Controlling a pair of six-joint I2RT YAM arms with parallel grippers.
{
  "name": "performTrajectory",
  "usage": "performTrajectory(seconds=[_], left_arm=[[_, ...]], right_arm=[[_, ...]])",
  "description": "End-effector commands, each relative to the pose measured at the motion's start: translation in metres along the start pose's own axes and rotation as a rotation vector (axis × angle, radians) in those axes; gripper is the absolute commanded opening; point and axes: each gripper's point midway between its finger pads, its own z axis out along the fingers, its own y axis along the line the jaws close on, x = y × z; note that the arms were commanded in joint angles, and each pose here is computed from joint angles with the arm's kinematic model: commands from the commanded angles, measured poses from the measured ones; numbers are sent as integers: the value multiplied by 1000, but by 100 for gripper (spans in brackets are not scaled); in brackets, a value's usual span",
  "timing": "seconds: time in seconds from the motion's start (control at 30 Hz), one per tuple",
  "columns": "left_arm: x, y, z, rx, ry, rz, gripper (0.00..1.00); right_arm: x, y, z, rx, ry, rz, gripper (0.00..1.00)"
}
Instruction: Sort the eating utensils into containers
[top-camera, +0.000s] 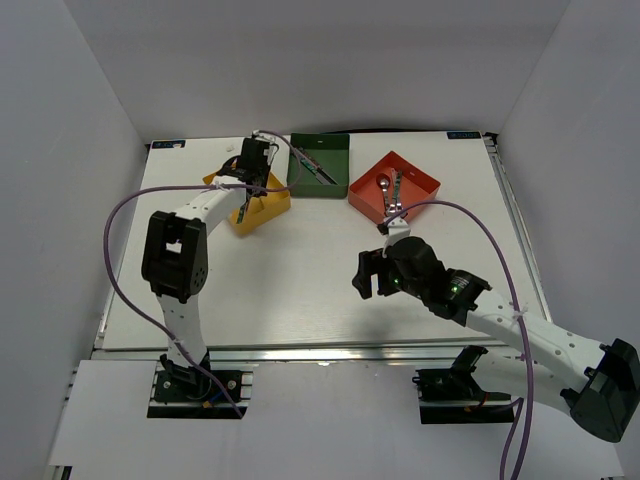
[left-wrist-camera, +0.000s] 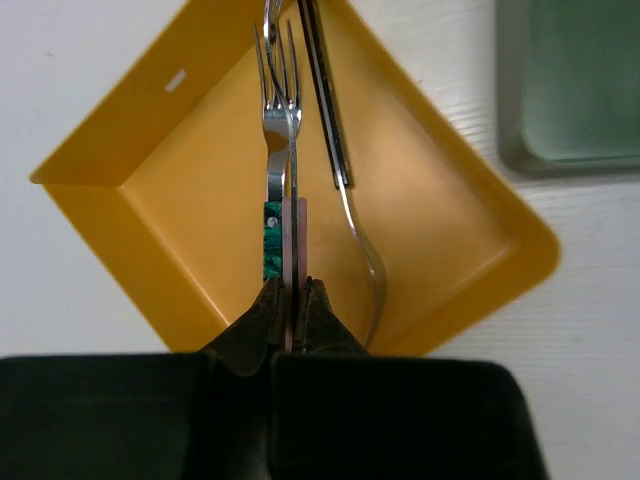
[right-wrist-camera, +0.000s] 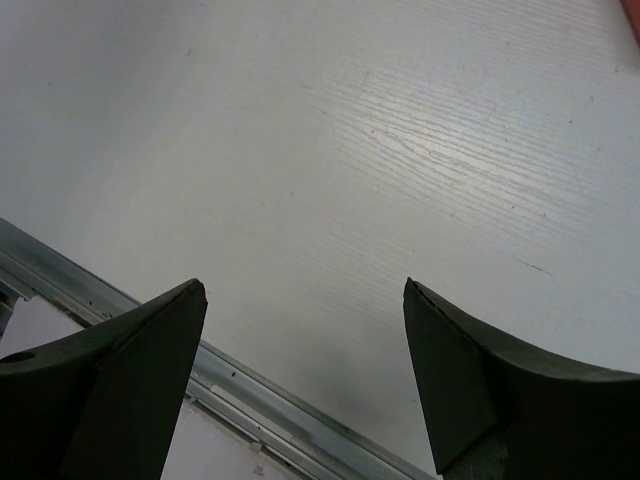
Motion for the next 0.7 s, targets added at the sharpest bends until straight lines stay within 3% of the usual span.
performTrajectory(seconds=[0.0,0.17,0.2,0.27,0.33,0.4,0.6,0.63,0.67], left_arm=[[-19,14,-2,36,-27,10,0],[-14,23,2,8,-29,-25,10],[-16,25,2,2,-40,-31,15],[-18,28,-2,-3,-46,-41,36],[-21,31,-7,-9,-57,-51,48],[-28,35,-15,-20,-79,-74,68],[-59,60,-61,-77,-171,-168,77],[-63,66,-71,-95,-183,-212,94],[-59,71,-82,-112,-163,-230,98]], right_arm=[[-26,15,-5,-54,-75,-16,84],[-22,16,-3,-65,-65,-19,84],[-21,16,-2,-64,-61,-20,84],[-20,15,-3,-61,-56,-21,84],[-21,17,-4,-66,-57,-18,84],[-24,18,-6,-69,-62,-16,84],[-30,18,-13,-61,-69,-13,84],[-34,16,-16,-52,-82,-14,84],[-35,14,-19,-39,-90,-15,85]])
